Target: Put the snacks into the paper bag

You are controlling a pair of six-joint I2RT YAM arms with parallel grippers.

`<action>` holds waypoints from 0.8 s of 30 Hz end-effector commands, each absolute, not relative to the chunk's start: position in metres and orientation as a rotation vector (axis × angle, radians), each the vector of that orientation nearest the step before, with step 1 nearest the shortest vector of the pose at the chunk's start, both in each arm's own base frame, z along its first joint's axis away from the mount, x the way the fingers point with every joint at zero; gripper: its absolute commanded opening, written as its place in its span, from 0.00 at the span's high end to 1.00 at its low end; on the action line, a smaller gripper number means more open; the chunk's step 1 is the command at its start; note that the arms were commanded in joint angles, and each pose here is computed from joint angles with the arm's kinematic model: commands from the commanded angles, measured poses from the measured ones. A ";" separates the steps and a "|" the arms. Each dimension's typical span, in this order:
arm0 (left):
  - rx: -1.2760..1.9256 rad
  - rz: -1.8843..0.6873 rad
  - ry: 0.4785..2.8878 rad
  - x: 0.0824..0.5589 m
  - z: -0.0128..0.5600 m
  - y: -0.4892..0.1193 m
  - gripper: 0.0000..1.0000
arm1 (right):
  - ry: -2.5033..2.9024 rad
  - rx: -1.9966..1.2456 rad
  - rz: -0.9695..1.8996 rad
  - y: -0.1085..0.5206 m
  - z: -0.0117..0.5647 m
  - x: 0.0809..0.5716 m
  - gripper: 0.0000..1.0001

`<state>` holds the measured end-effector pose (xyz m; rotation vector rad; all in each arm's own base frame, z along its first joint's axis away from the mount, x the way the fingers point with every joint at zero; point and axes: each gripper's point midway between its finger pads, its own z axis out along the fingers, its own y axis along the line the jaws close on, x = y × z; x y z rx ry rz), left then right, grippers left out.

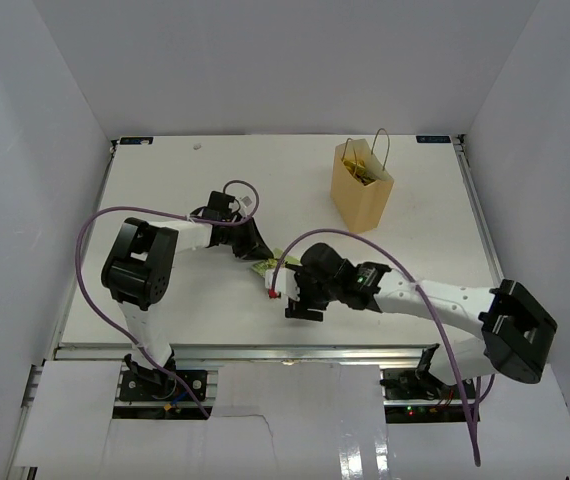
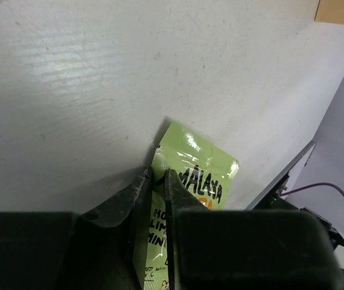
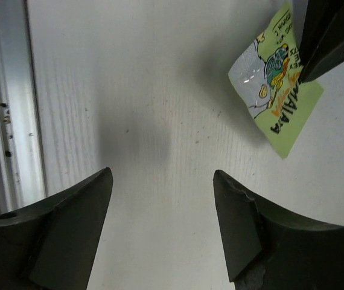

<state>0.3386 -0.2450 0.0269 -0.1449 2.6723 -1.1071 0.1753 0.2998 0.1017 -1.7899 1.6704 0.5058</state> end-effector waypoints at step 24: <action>-0.126 -1.342 2.765 0.302 0.049 -0.267 0.84 | 1.073 -1.887 0.162 0.392 0.097 0.231 0.41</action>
